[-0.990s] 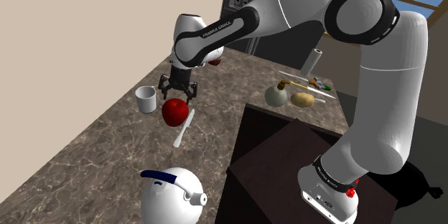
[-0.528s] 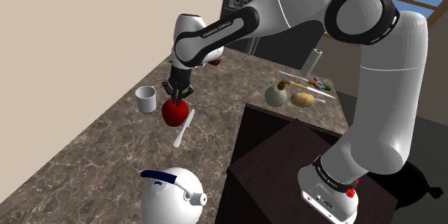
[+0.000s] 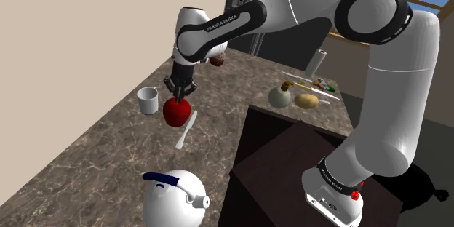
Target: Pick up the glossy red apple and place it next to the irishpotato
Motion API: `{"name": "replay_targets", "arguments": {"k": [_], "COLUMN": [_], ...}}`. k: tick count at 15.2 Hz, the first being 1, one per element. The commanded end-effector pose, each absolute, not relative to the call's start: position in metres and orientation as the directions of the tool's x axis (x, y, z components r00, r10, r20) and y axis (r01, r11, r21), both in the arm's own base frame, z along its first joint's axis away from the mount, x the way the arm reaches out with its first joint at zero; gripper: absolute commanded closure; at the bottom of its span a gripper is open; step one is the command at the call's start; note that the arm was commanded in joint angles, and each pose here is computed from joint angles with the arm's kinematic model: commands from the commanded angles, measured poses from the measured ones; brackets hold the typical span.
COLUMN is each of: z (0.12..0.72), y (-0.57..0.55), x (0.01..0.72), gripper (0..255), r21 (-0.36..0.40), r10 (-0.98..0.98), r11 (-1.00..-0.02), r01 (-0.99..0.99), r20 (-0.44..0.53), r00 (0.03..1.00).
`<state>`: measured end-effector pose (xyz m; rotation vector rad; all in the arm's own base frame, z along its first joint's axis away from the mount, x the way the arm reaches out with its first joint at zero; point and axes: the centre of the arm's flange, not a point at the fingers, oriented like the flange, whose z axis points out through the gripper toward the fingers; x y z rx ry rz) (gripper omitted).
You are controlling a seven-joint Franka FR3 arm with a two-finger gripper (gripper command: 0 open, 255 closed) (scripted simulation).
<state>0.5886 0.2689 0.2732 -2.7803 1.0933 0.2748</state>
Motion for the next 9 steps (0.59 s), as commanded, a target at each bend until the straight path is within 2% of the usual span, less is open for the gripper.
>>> {"name": "replay_targets", "arguments": {"k": [1,9], "z": [0.284,0.326], "y": [0.267,0.267], "x": [0.588,0.588], "gripper": [255,255], "r21": [-0.064,-0.064], "r10": [-0.659,-0.659], "r11": [-0.726,-0.726], "r01": [-0.685,-0.685], "r20": [-0.220,-0.220], "r00": [0.719,0.719]}}
